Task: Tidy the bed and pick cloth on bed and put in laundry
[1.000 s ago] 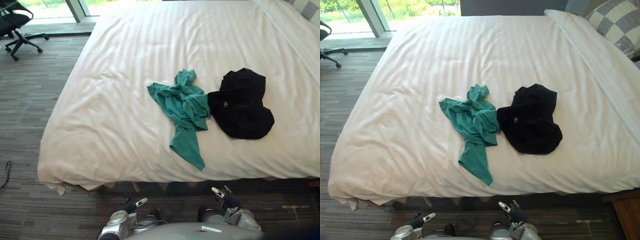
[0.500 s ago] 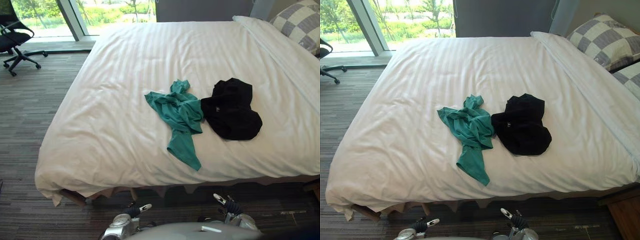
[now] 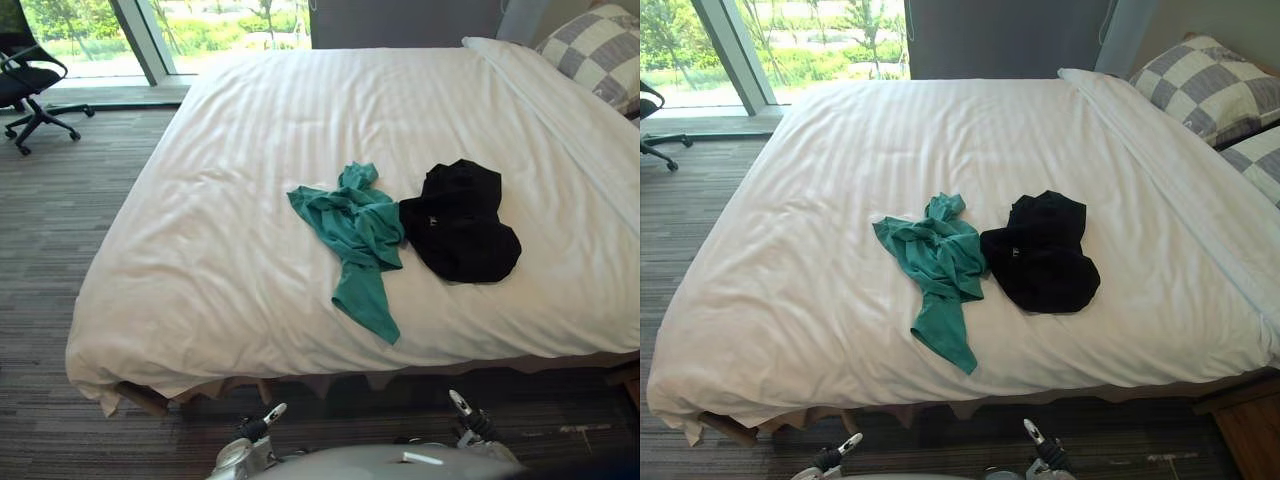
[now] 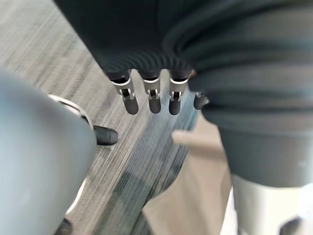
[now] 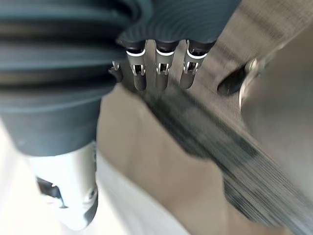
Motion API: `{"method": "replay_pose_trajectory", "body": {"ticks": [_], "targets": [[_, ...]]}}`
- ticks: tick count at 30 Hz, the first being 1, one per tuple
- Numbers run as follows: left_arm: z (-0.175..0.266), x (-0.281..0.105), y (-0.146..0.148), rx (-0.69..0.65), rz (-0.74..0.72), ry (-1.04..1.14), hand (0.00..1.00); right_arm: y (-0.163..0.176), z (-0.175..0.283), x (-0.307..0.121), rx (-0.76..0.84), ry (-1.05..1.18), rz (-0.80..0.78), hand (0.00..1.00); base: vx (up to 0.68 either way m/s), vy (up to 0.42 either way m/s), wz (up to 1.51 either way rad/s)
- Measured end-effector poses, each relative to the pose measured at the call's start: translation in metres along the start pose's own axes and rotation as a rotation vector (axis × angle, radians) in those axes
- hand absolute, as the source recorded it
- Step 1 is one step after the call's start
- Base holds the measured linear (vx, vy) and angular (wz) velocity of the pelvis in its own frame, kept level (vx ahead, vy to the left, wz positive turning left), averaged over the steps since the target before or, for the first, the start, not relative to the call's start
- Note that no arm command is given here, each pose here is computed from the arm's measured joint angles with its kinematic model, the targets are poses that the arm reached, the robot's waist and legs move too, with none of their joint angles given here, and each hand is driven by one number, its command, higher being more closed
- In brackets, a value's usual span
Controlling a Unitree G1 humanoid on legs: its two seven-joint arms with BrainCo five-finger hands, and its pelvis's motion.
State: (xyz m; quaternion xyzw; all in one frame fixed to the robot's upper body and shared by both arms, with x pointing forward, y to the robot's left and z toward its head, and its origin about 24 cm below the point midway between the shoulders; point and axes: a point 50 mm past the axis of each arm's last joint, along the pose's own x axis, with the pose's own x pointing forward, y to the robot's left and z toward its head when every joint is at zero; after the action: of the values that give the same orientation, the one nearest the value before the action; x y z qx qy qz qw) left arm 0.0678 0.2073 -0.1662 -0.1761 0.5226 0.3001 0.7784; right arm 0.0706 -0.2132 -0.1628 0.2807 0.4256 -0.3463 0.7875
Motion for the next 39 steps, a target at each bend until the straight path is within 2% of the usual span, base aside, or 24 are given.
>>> {"method": "replay_pose_trajectory", "body": {"ticks": [5,10,14,16,19,21,23,27,31,34,35,36,39], "targets": [[-0.002,-0.002,0.037,-0.257,0.161,-0.013,0.0,-0.025,0.012,-0.003,0.142,-0.094,-0.125,0.0,0.02,-0.019,0.0],[0.0,-0.005,0.067,-0.453,0.265,-0.071,0.0,-0.048,0.037,-0.007,0.303,-0.231,-0.229,0.0,-0.02,-0.01,0.0],[0.009,-0.012,0.101,-0.65,0.377,-0.172,0.0,-0.08,0.079,-0.016,0.42,-0.429,-0.324,0.0,-0.06,-0.027,0.01],[0.02,-0.019,0.127,-0.782,0.468,-0.243,0.0,-0.102,0.11,-0.025,0.457,-0.56,-0.377,0.0,-0.05,-0.025,0.0],[0.055,-0.032,0.165,-0.831,0.553,-0.398,0.0,-0.118,0.155,-0.042,0.431,-0.74,-0.397,0.0,0.01,-0.024,0.0],[0.09,-0.045,0.181,-0.771,0.593,-0.545,0.0,-0.115,0.183,-0.052,0.38,-0.843,-0.381,0.0,0.03,-0.033,0.0],[0.136,-0.063,0.183,-0.678,0.604,-0.731,0.0,-0.103,0.205,-0.061,0.333,-0.935,-0.334,0.0,0.06,-0.022,0.0],[0.229,-0.121,0.158,-0.475,0.557,-1.174,0.0,-0.067,0.244,-0.081,0.229,-1.112,-0.223,0.0,0.05,-0.024,-0.05],[0.289,-0.179,0.102,-0.212,0.387,-1.543,0.0,-0.029,0.272,-0.096,0.083,-1.227,-0.085,0.0,0.03,-0.029,-0.07],[0.304,-0.194,0.063,-0.06,0.224,-1.644,0.0,-0.005,0.282,-0.1,-0.033,-1.25,0.02,0.0,-0.02,-0.021,-0.02],[0.31,-0.196,0.035,0.041,0.098,-1.664,0.0,0.017,0.288,-0.102,-0.12,-1.259,0.102,0.0,-0.04,-0.024,0.02],[0.311,-0.196,0.031,0.056,0.077,-1.666,0.0,0.02,0.289,-0.102,-0.136,-1.259,0.114,0.0,-0.06,-0.031,-0.02],[0.318,-0.203,-0.022,0.271,-0.155,-1.688,0.0,0.053,0.29,-0.1,-0.26,-1.237,0.24,0.0,-0.06,-0.028,-0.08]]}}
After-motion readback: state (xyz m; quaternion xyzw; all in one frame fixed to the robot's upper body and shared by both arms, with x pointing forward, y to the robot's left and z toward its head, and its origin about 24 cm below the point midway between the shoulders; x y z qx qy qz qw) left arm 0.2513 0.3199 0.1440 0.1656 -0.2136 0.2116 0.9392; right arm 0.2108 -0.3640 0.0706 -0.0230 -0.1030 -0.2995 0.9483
